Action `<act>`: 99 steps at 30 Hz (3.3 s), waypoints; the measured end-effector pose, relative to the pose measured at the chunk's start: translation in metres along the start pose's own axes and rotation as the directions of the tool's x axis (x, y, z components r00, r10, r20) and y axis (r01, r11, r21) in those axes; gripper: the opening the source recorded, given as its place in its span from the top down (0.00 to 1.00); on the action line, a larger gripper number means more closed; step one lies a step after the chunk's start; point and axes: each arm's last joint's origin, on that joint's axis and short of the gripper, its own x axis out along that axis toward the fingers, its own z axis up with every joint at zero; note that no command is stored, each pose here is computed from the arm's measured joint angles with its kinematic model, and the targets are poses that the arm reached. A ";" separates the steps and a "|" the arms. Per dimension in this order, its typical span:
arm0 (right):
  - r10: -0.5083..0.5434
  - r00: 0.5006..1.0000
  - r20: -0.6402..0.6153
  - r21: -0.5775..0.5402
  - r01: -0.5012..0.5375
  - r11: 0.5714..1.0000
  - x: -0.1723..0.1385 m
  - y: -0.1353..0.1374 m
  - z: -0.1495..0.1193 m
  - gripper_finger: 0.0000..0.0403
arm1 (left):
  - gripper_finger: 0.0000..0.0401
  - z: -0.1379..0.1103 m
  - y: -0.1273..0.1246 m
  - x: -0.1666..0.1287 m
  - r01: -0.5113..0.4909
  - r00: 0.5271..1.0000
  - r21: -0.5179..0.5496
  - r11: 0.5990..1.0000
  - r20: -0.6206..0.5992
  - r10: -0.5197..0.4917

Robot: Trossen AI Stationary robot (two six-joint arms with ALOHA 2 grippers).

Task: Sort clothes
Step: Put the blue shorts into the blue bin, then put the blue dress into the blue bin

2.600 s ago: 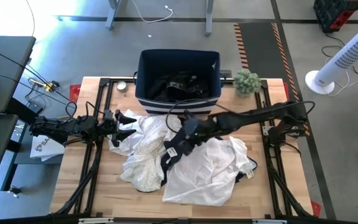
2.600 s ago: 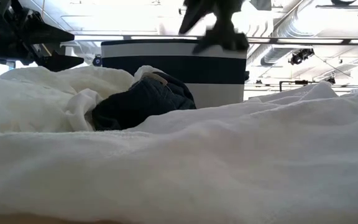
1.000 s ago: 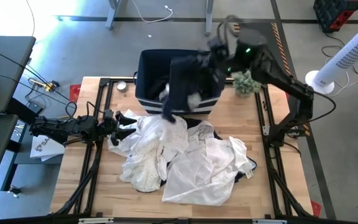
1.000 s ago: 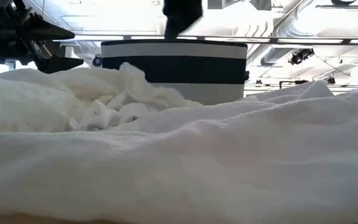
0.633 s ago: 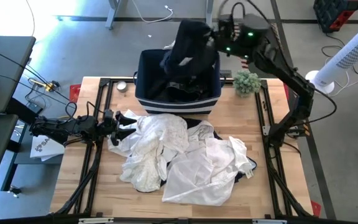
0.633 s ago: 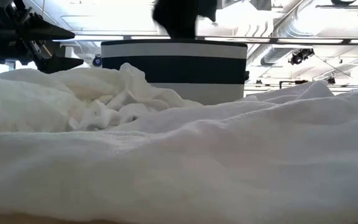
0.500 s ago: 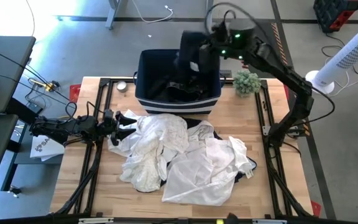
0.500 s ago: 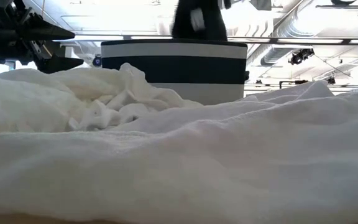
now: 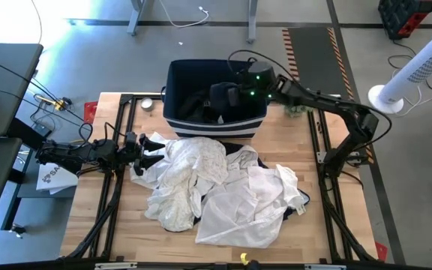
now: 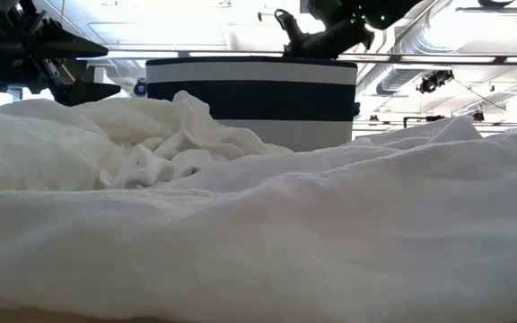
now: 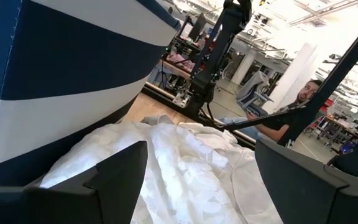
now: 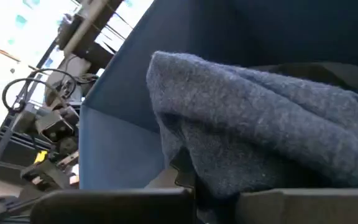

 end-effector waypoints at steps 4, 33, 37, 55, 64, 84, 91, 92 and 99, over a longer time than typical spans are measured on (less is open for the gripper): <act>-0.135 0.991 -0.024 -0.106 0.132 0.986 0.001 -0.006 -0.010 0.93 | 0.26 0.000 0.000 0.000 0.000 1.000 0.000 1.000 0.000 0.000; -0.219 0.965 -0.144 -0.279 0.173 0.945 0.004 0.046 0.051 0.53 | 0.26 0.000 0.000 0.000 -0.003 1.000 0.017 1.000 0.002 0.003; -0.299 0.890 -0.343 -0.250 0.220 0.943 0.026 0.027 0.030 0.53 | 0.26 0.000 0.000 0.000 -0.002 1.000 -0.003 1.000 0.001 0.002; -0.450 0.851 -0.272 -0.244 0.391 0.887 0.014 0.043 0.023 0.53 | 0.26 0.000 0.000 0.000 0.000 1.000 -0.026 1.000 -0.001 0.000; -0.539 0.773 -0.336 -0.337 0.435 0.835 0.077 0.015 -0.009 0.60 | 0.26 0.000 0.000 0.000 0.001 1.000 -0.033 0.999 -0.001 -0.001; -0.486 0.815 -0.316 -0.358 0.372 0.857 0.033 0.043 0.038 0.71 | 0.26 0.000 0.000 0.000 0.000 1.000 -0.080 0.997 0.000 0.000; -0.352 0.909 -0.222 -0.415 0.238 0.878 -0.066 0.112 0.043 0.71 | 0.26 0.000 0.000 0.000 0.000 1.000 -0.079 0.997 -0.001 0.000; -0.335 0.914 -0.228 -0.432 0.214 0.876 -0.081 0.120 0.036 0.71 | 0.26 0.000 0.000 0.000 0.000 1.000 -0.079 0.997 0.000 0.000; -0.249 0.899 -0.360 -0.427 0.078 0.901 -0.161 0.151 -0.034 0.71 | 0.26 0.000 0.000 0.000 0.000 1.000 -0.053 0.999 -0.001 0.000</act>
